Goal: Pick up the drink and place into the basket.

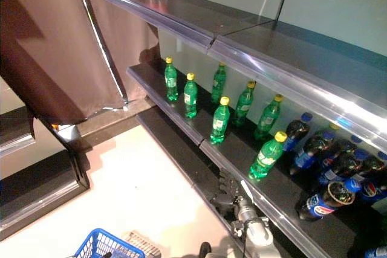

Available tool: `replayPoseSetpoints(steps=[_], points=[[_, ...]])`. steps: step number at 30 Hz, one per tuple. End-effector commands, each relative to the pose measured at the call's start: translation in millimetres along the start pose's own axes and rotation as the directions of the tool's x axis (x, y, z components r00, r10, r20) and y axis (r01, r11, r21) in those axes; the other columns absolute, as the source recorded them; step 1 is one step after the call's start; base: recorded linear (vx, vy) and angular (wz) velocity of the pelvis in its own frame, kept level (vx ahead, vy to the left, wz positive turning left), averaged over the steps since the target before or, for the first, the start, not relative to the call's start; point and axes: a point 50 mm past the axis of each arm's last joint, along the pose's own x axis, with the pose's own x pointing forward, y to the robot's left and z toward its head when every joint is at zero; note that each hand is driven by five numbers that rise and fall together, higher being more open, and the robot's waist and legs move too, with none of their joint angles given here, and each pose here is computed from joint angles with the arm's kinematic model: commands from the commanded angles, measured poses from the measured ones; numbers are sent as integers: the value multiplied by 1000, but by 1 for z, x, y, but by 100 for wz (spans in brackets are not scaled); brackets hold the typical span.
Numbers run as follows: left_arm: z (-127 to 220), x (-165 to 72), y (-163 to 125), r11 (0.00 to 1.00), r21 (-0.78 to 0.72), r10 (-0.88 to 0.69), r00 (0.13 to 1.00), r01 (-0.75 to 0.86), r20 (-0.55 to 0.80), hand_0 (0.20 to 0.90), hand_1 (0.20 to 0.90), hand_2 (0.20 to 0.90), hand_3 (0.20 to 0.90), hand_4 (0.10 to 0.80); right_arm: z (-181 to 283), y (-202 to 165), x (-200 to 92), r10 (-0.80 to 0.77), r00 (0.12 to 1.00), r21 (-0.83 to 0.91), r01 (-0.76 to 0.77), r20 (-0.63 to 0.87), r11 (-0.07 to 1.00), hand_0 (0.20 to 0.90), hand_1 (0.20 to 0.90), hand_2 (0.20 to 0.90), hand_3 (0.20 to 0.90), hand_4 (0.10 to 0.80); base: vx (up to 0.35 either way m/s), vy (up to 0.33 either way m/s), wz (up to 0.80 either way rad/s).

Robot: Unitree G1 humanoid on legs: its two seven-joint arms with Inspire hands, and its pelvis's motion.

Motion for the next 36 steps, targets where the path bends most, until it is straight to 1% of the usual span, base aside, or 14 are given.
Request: replayPoseSetpoints(steps=[1, 4, 10, 13, 17, 23, 27, 29, 31, 36], points=[[13, -1, -34, 982, -35, -183, 981, 185, 66, 300, 300, 300, 200, 100, 50, 22, 8, 145, 961, -46, -138, 237, 989, 900, 900, 900, 900, 800, 73, -260, -3], [10, -2, -39, 975, -37, -218, 973, 221, 73, 300, 300, 300, 200, 100, 55, 25, 8, 193, 952, -67, -182, 236, 981, 900, 900, 900, 900, 800, 49, -218, -10], [12, -2, -49, 966, -8, -255, 964, 257, 76, 300, 300, 300, 200, 100, 51, 36, 10, 352, 921, -88, -341, 170, 936, 900, 900, 900, 900, 800, 8, -108, 5], [12, -1, -48, 971, 3, -240, 968, 241, 70, 300, 300, 300, 200, 100, 51, 39, 11, 375, 913, -93, -364, 159, 927, 900, 900, 900, 900, 800, 22, 6, 7], [8, 0, -42, 976, 4, -218, 974, 218, 63, 300, 300, 300, 200, 100, 56, 44, 9, 370, 910, -93, -359, 184, 929, 900, 900, 900, 900, 800, 33, 34, -20], [4, 2, -38, 981, 21, -192, 981, 191, 41, 300, 300, 300, 200, 100, 74, 43, 4, 333, 895, -111, -314, 297, 943, 900, 900, 900, 900, 800, -1, 105, -8], [7, 2, -36, 984, 24, -179, 983, 178, 44, 300, 300, 300, 200, 100, 92, 35, -6, 280, 865, -137, -245, 416, 960, 900, 900, 900, 900, 800, 33, 159, -15], [11, 2, -38, 981, 20, -196, 979, 195, 50, 300, 300, 300, 200, 100, 103, 31, -12, 241, 838, -162, -185, 489, 969, 900, 900, 900, 900, 800, 78, 158, -26], [13, 1, -45, 975, 15, -220, 974, 220, 58, 300, 300, 300, 200, 100, 114, 27, -21, 189, 802, -194, -93, 567, 976, 900, 900, 900, 900, 800, 60, 145, -39], [12, 0, -53, 970, 16, -242, 968, 242, 68, 300, 300, 300, 200, 100, 130, 14, -34, 72, 732, -161, 52, 677, 986, 900, 900, 900, 900, 800, 43, 99, -32]])
